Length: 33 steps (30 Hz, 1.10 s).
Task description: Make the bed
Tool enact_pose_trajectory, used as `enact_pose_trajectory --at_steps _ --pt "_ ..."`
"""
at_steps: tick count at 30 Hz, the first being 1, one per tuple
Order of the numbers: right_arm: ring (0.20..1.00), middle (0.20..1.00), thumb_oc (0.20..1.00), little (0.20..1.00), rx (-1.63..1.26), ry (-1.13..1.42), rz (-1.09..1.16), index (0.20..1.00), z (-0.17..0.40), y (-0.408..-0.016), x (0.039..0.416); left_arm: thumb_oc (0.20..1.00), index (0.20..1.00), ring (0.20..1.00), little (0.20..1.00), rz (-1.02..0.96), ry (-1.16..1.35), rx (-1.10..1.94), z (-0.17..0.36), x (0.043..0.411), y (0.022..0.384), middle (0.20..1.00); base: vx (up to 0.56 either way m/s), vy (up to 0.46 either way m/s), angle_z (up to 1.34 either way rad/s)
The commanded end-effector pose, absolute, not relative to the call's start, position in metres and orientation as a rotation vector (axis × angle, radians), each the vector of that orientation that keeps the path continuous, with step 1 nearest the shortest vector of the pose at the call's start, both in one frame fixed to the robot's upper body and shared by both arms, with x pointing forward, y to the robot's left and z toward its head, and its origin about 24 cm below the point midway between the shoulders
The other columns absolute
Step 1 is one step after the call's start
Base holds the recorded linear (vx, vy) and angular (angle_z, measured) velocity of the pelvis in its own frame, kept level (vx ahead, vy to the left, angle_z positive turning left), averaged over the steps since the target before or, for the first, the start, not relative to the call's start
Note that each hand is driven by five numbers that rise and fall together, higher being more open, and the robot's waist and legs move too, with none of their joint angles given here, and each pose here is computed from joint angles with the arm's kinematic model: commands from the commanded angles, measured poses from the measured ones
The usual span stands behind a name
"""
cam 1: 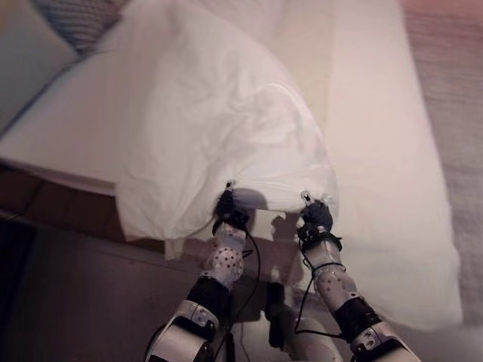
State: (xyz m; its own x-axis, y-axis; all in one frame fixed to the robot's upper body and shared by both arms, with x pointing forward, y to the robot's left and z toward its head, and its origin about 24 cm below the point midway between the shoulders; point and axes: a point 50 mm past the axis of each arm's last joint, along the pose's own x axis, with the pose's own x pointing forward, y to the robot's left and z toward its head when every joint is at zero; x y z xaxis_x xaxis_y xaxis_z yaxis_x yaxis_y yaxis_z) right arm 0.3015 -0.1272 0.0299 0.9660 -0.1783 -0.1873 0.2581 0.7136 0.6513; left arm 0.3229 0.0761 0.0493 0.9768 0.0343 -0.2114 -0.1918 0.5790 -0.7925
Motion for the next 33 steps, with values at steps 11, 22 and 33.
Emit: enact_pose_trajectory --at_steps 11,22,33 --pt "0.200 0.200 0.200 0.200 0.762 0.146 -0.470 0.200 -0.006 -0.185 0.275 0.200 0.200 0.200 0.200 0.243 -0.143 -0.693 0.067 0.311 0.172 0.200 0.13 0.502 0.21" --pt "0.200 0.200 0.200 0.200 0.824 0.243 -0.378 0.200 -0.026 -0.156 0.263 0.200 0.200 0.200 0.200 0.287 -0.095 -0.696 0.055 0.306 0.172 0.200 0.12 0.322 0.12" --pt "0.200 0.200 0.200 0.200 0.740 0.343 -0.360 0.200 -0.045 -0.157 0.247 0.200 0.200 0.200 0.200 0.337 -0.020 -0.756 0.032 0.288 0.169 0.200 0.15 0.154 0.28"
